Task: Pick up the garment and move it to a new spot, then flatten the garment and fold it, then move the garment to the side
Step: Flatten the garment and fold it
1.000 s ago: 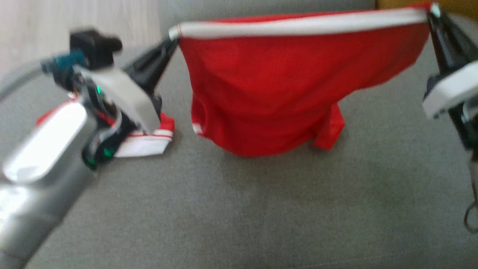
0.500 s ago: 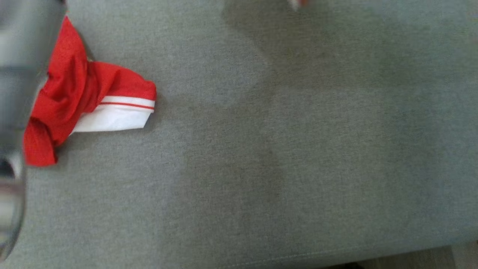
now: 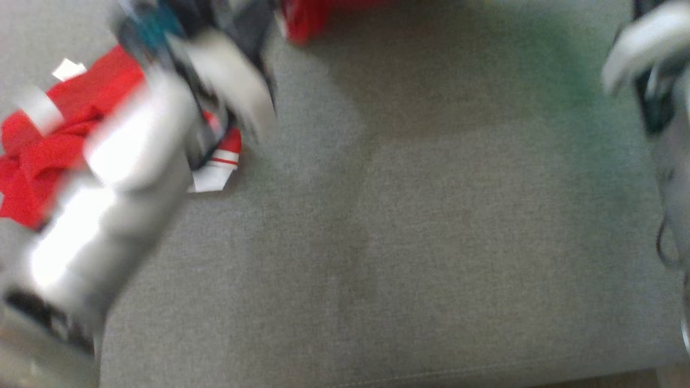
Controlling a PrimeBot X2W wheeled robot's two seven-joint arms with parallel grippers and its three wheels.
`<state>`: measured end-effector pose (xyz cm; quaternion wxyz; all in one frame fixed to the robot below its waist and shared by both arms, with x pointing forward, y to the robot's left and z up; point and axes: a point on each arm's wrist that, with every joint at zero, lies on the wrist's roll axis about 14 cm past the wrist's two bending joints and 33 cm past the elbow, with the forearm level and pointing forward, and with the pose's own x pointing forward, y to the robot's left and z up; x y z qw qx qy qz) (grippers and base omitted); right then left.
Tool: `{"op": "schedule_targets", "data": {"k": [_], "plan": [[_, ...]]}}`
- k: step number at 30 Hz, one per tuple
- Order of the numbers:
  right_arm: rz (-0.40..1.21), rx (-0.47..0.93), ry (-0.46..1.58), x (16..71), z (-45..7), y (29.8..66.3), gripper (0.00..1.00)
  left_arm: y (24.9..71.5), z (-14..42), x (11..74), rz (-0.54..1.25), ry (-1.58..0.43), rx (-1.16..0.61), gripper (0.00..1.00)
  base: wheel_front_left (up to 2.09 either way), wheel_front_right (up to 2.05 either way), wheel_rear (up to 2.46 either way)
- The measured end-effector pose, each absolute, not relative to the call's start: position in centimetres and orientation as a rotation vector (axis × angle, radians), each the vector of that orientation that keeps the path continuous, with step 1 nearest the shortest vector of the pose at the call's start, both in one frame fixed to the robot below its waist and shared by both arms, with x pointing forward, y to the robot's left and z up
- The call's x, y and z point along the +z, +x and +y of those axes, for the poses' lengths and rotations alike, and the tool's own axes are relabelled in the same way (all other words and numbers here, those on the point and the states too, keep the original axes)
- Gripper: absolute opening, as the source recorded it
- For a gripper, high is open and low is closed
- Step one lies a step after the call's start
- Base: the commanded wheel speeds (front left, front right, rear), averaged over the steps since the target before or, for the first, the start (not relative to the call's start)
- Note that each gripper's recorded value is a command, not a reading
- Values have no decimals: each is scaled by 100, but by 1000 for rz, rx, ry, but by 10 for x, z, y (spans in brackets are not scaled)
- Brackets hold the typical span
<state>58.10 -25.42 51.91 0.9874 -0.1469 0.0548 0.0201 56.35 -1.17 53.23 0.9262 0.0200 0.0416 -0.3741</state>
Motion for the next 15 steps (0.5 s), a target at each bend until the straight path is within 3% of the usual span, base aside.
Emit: {"op": "schedule_targets", "data": {"k": [7,11,15], "plan": [[413,22,-267,447,-278,509,0,461,-13,461,325,24,-911,0,0,0,0],[610,30,-232,413,-282,461,0,415,-16,448,392,21,-979,0,0,0,0],[706,41,-208,406,-297,419,0,383,-26,453,395,27,-1031,0,0,0,0]]}}
